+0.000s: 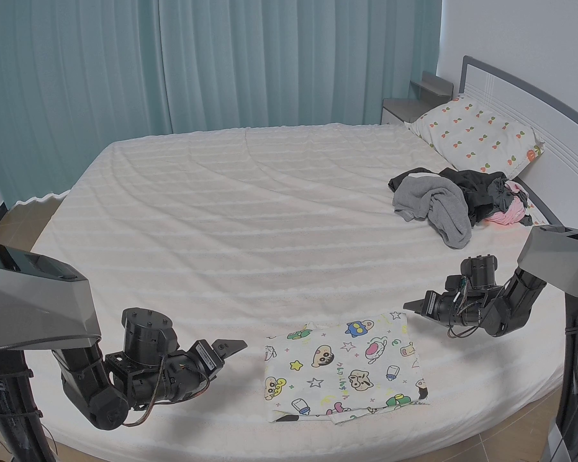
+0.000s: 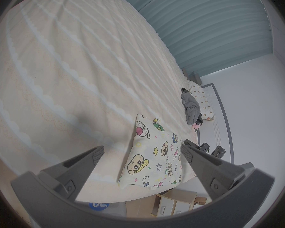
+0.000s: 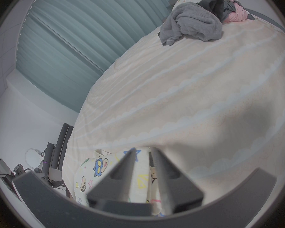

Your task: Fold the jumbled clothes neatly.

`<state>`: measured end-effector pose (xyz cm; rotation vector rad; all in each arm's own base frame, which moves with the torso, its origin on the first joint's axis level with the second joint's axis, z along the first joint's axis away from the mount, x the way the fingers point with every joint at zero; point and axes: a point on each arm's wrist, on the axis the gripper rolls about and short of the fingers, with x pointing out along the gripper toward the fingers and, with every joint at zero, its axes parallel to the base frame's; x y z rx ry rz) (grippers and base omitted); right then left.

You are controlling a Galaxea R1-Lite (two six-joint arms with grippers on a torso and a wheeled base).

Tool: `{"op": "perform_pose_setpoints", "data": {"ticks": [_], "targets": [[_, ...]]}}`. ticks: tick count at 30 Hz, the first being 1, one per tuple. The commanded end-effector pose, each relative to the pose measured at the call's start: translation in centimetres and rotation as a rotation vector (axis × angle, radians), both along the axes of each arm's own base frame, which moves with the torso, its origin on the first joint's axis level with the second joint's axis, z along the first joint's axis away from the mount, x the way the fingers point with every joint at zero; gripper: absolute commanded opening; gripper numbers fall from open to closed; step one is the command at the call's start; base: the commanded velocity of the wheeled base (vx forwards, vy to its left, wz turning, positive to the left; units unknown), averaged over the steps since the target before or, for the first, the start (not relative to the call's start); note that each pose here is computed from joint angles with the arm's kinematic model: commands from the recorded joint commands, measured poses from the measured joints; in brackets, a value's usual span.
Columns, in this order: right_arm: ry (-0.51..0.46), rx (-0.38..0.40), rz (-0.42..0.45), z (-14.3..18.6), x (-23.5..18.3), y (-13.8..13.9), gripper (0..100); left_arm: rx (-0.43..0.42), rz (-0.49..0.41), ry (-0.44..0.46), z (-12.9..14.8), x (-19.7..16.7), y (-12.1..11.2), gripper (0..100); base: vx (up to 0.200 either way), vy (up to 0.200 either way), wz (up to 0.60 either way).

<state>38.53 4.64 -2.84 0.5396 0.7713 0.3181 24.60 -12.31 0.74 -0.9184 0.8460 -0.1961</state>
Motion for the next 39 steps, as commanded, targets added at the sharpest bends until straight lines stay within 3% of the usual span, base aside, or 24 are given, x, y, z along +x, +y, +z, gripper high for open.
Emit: {"op": "perform_pose_setpoints", "data": {"ticks": [1, 3, 7, 11, 15, 24, 27, 39], "targets": [[-0.021, -0.006, 0.002, 2.1, -0.2, 0.4, 100, 0.000, -0.007, -0.022, -0.7, 1.2, -0.6, 100, 0.000, 0.000, 0.00], [-0.003, -0.011, -0.003, 3.0, -0.7, 0.2, 100, 0.021, -0.034, -0.037, -1.0, 1.6, -1.2, 100, 0.000, 0.000, 0.00], [0.090, -0.026, -0.008, 2.3, -3.0, -1.1, 100, 0.159, -0.128, -0.131, -2.2, 2.7, -2.5, 100, 0.000, 0.000, 0.00], [0.164, -0.026, 0.079, 0.0, -4.9, -1.2, 100, 0.228, -0.165, -0.185, -3.3, 3.6, -4.2, 100, 0.000, 0.000, 0.00], [0.130, -0.072, 0.154, -1.2, -5.2, -1.0, 100, 0.289, -0.256, -0.194, -5.1, 3.0, -6.1, 100, 0.000, 0.000, 0.00], [0.137, -0.088, 0.210, -2.8, -5.4, 0.7, 100, 0.346, -0.319, -0.153, -6.3, 2.3, -7.0, 100, 0.000, 0.000, 0.00], [0.091, -0.089, 0.206, -3.5, -5.2, 1.0, 100, 0.365, -0.319, -0.152, -6.3, 2.7, -7.3, 100, 0.000, 0.000, 0.00], [0.088, -0.099, 0.264, -3.6, -6.0, 3.2, 100, 0.363, -0.331, -0.167, -5.7, 4.2, -9.5, 100, 0.000, 0.000, 0.00]]}}
